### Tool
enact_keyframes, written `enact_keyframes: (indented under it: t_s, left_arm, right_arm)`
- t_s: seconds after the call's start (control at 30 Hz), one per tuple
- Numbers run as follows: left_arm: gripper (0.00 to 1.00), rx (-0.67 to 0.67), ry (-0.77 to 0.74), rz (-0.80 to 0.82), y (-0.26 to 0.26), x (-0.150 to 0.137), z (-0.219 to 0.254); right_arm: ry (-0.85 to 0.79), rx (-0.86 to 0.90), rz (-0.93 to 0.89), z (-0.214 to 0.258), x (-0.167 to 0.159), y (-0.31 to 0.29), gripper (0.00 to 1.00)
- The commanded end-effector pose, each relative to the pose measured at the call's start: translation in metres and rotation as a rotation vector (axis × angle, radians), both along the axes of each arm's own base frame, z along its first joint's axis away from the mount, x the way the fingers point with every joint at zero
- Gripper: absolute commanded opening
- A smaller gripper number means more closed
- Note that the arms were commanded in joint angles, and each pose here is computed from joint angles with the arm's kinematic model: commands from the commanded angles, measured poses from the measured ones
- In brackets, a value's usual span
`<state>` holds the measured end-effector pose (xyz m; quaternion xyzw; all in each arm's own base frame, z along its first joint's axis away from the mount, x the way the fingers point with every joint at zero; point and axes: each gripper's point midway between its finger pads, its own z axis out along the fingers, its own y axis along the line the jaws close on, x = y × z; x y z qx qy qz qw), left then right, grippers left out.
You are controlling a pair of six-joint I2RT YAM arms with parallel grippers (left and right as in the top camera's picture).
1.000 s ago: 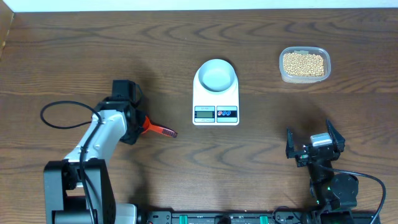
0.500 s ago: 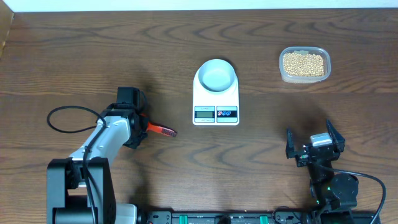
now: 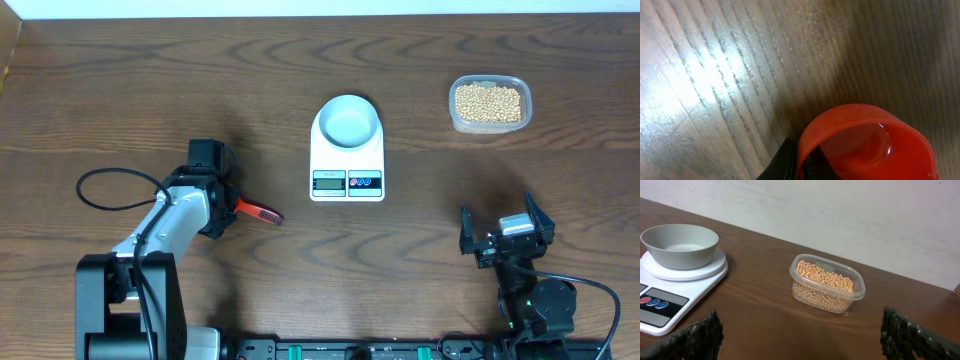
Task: Scoop item into bowl and weigh 50g on scale
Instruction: 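Close the left gripper on the red scoop rim and lift it, then carry the scoop over the scale and reach the right gripper toward it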
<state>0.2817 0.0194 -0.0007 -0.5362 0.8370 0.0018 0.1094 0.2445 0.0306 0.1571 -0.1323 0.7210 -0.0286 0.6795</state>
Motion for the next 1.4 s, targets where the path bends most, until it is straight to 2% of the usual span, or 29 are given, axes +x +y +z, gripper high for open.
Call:
enact_keyframes:
  t_s: [0.0,0.23,0.47,0.7,0.93,1.13,1.37]
  left_arm:
    - [0.07,0.03,0.03,-0.062,0.003,-0.004,-0.005]
    - [0.07,0.008,-0.085,-0.034,0.0,0.017,0.024]
    - [0.07,0.055,-0.368,-0.015,0.007,0.049,0.092]
    - [0.07,0.067,-0.506,-0.005,0.009,0.066,0.121]
    - [0.07,0.177,-0.564,0.095,0.035,0.072,0.134]
    - [0.07,0.184,-0.582,0.172,0.051,0.072,0.136]
    - [0.07,0.164,-0.576,0.157,0.049,0.072,0.135]
  right_arm:
    - [0.001,0.009,0.003,0.0,0.0,0.001,0.99]
    - [0.001,0.009,0.003,0.0,0.0,0.001,0.99]
    - [0.001,0.009,0.003,0.0,0.0,0.001,0.99]
    - [0.001,0.009,0.003,0.0,0.0,0.001,0.99]
    - [0.001,0.009,0.003,0.0,0.0,0.001,0.99]
    - [0.001,0.009,0.003,0.0,0.0,0.001,0.99]
    - [0.001,0.009,0.003,0.0,0.0,0.001,0.99]
